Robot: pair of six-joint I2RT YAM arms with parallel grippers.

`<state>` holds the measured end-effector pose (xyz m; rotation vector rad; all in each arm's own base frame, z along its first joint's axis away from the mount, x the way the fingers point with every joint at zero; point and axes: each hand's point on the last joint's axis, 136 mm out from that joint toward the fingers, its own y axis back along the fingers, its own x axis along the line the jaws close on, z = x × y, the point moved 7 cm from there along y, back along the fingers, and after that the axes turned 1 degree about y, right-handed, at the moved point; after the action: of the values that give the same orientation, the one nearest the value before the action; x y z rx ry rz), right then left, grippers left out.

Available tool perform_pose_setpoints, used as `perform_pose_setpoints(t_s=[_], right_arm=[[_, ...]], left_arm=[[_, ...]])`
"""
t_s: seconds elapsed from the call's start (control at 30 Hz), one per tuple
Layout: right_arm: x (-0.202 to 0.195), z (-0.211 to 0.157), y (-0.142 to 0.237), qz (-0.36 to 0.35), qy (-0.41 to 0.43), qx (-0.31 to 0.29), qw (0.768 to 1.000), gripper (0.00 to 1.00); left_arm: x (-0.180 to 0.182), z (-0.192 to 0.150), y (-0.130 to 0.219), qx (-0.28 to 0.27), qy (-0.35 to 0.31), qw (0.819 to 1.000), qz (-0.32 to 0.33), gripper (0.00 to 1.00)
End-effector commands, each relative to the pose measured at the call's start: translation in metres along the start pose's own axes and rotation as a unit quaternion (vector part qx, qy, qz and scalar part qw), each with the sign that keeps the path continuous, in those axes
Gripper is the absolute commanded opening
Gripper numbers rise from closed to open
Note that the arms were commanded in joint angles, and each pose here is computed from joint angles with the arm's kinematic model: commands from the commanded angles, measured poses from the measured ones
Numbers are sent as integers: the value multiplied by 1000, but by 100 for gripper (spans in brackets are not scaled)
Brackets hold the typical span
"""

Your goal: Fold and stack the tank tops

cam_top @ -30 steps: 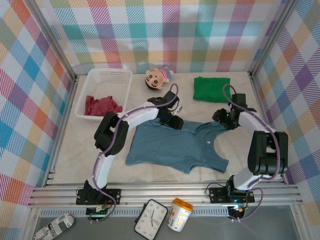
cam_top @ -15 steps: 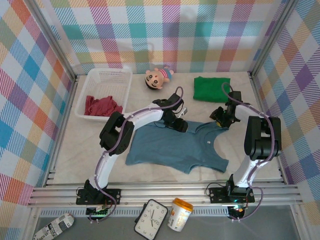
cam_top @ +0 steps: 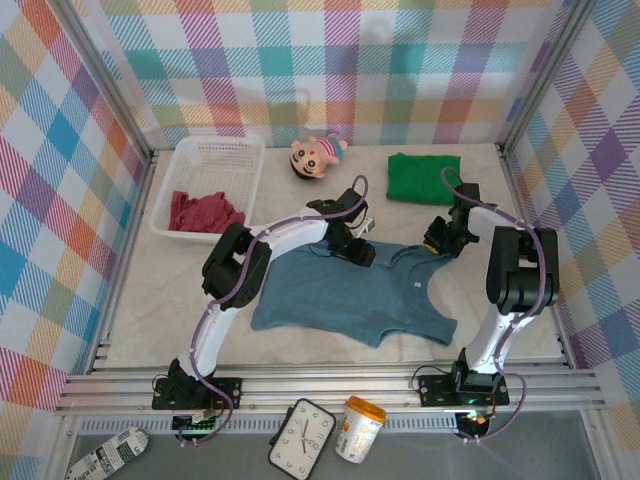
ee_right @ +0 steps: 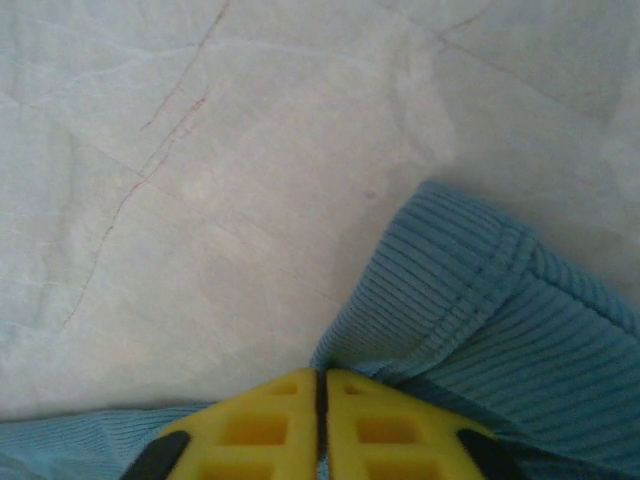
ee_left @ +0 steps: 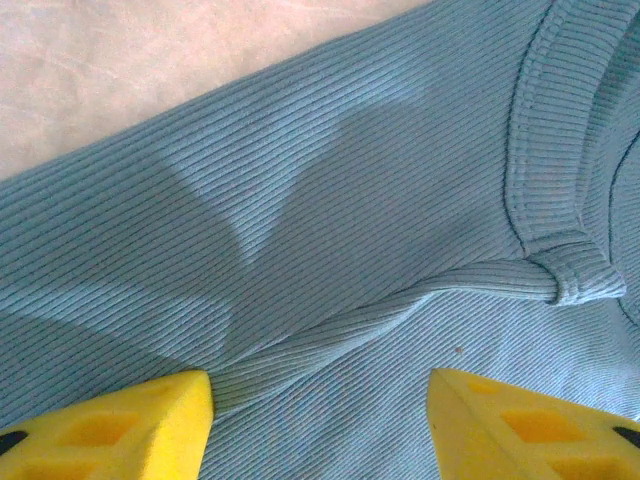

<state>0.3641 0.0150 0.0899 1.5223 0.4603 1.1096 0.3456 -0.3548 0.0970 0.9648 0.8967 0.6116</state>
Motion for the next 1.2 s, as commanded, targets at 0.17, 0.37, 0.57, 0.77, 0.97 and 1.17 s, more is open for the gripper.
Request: perform_pose_setpoints(t_s=[0.17,0.37,0.57,0.77,0.97,1.17], right_arm=[[14,-9,34,59,23,-59,996,0],[3,-30,46,84,-12,-95,992,0],[-14,-50,45,97,-48,-123,986,3],[-36,-71,34,103,-113,-129,980,5],[-56,-81,19,91,-150,-124,977,12],[-71,-80,16,112,-191,-118,968,23]], left_arm=[[15,-15,-19,41,4,999,13,59],[19,-16,-18,45,6,999,15,59],[20,-17,-14,49,1,999,18,59],[25,-22,-10,59,-4,998,17,59],[16,-23,3,66,-18,998,-6,59],[17,-24,8,76,-21,997,-7,59]])
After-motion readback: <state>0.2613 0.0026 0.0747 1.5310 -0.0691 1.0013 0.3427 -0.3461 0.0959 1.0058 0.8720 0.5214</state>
